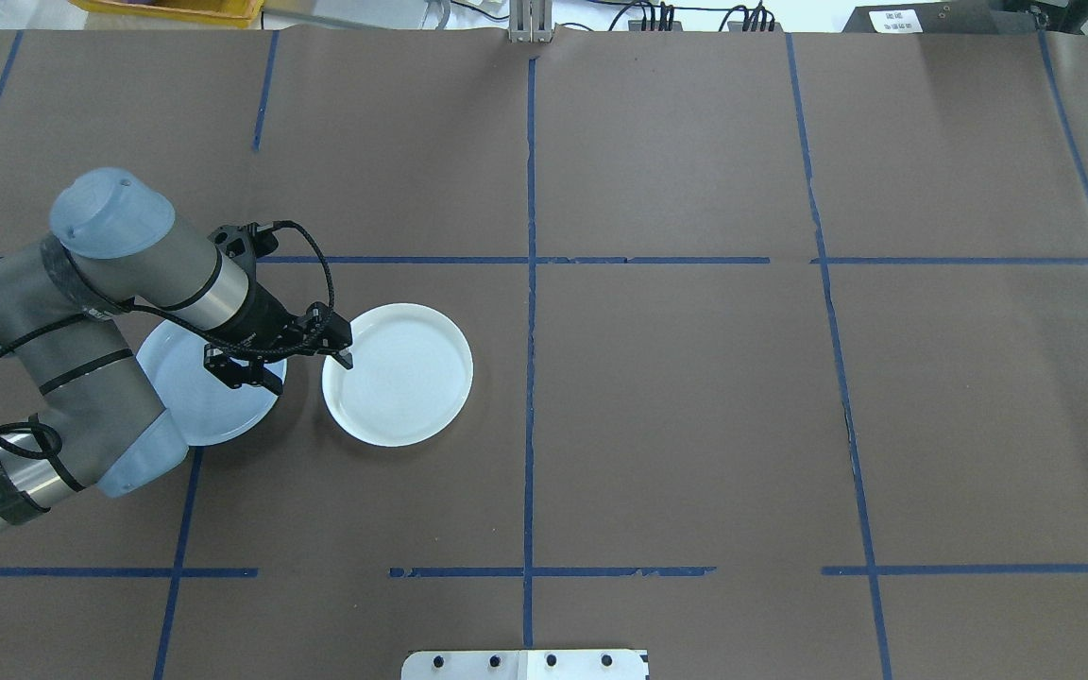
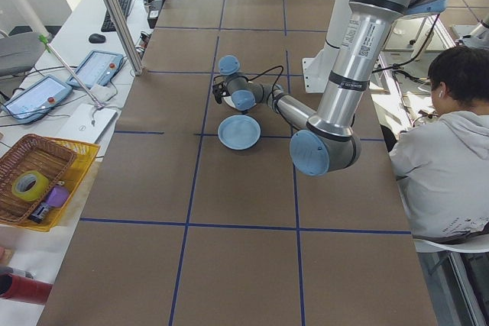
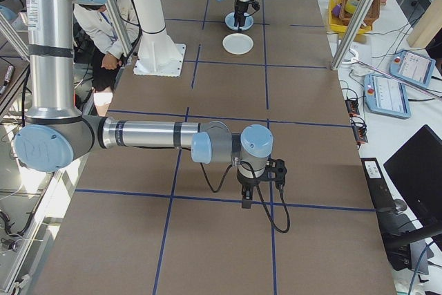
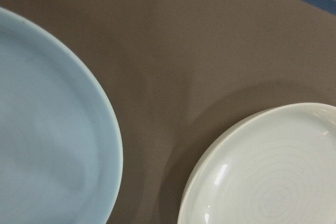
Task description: Stack plate in center
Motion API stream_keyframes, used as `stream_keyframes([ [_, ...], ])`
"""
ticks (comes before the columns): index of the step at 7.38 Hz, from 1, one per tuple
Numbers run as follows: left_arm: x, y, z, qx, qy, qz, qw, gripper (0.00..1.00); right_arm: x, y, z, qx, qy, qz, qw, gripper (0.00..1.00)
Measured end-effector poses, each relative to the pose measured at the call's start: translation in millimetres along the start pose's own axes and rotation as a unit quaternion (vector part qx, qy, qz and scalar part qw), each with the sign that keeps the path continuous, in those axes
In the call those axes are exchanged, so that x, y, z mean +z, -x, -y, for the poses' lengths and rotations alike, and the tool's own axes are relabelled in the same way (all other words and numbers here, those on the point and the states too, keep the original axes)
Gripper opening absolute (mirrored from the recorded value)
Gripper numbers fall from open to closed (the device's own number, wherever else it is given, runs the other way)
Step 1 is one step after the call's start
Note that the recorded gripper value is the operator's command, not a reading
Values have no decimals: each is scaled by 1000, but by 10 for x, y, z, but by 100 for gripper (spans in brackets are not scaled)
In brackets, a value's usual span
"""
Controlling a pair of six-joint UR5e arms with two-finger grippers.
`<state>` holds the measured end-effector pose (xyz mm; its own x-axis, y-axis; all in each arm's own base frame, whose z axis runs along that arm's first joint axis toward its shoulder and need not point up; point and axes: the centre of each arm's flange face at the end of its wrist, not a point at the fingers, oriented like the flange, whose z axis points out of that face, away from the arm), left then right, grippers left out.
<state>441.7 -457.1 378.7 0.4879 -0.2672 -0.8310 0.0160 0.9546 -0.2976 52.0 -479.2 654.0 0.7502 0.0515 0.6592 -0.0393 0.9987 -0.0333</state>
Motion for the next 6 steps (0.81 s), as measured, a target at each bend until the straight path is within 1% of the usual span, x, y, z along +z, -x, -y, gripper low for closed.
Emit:
stream_keyframes([
  [1,61,-14,-50,2,5,2,1000,93,0,0,0,0,0,0,1000,100],
  [2,120,-21,-94,4,10,4,1000,75,0,0,0,0,0,0,1000,100],
  [3,177,-25,-136,6,15,7,1000,44,0,0,0,0,0,0,1000,100],
  [4,206,-34,-167,9,19,7,1000,37,0,-1,0,0,0,0,1000,100],
  [6,220,-40,-188,16,20,3,1000,37,0,0,0,0,0,0,1000,100],
])
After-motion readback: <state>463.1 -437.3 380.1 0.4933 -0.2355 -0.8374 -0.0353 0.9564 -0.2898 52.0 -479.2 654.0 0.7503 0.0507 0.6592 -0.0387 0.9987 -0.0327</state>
